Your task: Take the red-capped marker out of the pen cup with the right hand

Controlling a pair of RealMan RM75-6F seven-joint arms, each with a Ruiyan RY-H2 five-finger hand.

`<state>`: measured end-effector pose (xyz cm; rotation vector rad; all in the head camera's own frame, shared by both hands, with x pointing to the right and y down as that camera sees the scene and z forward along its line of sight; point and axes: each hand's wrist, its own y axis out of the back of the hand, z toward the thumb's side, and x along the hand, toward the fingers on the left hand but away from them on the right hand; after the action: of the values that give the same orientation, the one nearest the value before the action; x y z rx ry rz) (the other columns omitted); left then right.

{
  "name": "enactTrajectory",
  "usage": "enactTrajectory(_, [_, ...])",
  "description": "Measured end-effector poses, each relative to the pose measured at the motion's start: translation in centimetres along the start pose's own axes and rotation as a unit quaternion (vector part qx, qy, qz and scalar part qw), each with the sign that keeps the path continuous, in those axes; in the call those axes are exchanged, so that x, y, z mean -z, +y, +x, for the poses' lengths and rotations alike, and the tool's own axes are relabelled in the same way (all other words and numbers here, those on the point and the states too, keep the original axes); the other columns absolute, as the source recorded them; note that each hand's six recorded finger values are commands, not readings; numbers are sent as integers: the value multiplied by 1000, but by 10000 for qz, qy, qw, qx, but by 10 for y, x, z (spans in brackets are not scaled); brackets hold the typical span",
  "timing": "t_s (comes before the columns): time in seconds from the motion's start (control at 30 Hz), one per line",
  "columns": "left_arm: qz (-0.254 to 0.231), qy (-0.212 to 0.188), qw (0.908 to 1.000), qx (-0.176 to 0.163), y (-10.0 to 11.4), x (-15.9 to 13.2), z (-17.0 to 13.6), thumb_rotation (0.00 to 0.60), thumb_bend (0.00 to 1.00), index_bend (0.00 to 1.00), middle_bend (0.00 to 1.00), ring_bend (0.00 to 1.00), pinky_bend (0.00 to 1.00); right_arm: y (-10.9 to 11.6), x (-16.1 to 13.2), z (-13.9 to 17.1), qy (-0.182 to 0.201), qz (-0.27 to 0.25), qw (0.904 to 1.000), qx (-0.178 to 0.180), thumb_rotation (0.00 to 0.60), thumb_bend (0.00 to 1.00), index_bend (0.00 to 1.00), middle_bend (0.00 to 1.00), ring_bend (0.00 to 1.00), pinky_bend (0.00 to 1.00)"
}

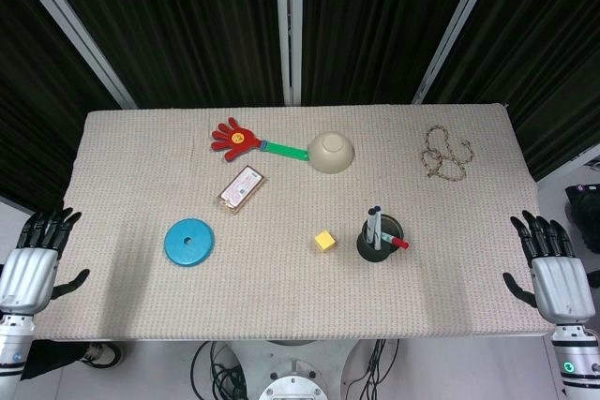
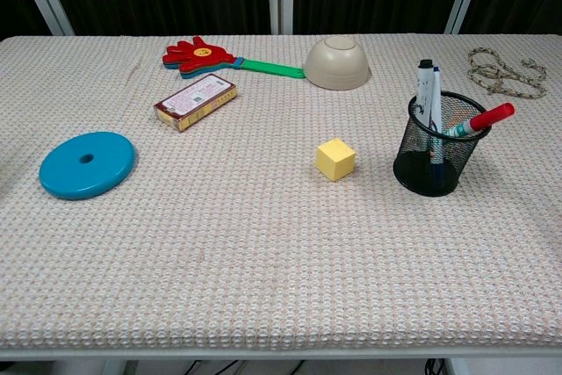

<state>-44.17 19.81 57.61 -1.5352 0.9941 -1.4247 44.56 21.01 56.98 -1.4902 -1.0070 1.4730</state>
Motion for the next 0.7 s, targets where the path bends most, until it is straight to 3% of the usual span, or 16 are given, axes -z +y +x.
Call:
enactTrajectory(0.33, [29, 4, 10000, 73, -2, -1, 0, 600, 185, 100, 65, 0, 28, -5, -5, -4, 102, -23, 9999, -30, 600, 176, 0, 0, 0, 0])
enactTrajectory(0.7, [9, 81, 10000, 35, 0, 1, -4, 600, 185, 100, 65, 0, 29, -12, -37, -22, 570, -19, 9983, -115, 600, 176, 33, 0, 0, 0])
